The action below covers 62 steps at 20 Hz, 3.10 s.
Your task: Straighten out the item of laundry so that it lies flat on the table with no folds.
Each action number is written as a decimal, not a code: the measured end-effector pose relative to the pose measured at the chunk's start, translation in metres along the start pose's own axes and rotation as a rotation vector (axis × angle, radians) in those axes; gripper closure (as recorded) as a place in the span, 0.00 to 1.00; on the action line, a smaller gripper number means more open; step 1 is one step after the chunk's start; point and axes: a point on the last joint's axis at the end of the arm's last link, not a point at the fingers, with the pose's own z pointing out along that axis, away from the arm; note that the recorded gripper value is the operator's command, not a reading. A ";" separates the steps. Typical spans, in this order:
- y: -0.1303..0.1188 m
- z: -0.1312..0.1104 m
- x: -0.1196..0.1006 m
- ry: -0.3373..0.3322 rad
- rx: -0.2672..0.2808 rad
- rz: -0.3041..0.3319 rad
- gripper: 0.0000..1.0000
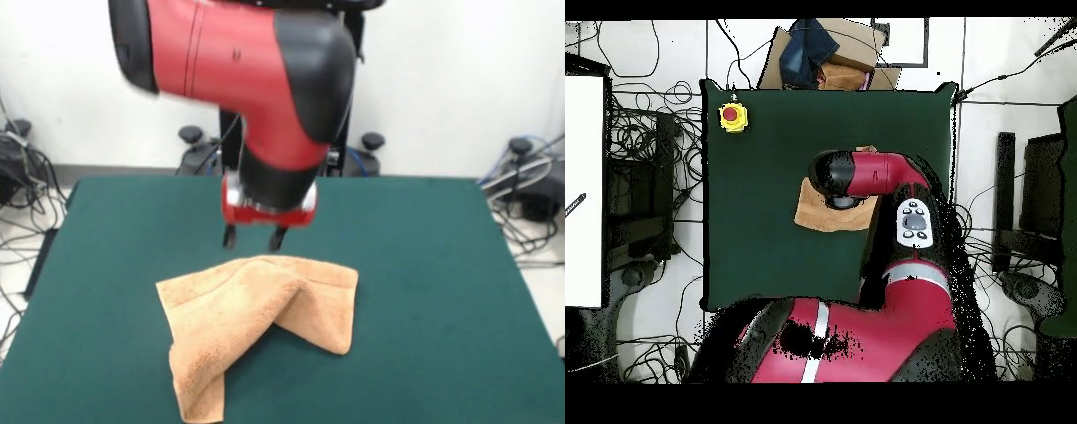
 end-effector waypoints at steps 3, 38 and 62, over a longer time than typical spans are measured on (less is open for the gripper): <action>0.002 -0.039 0.019 0.013 -0.016 0.019 0.00; 0.088 0.092 0.096 -0.160 0.112 -0.168 0.00; 0.085 0.123 0.132 -0.101 0.231 -0.255 0.00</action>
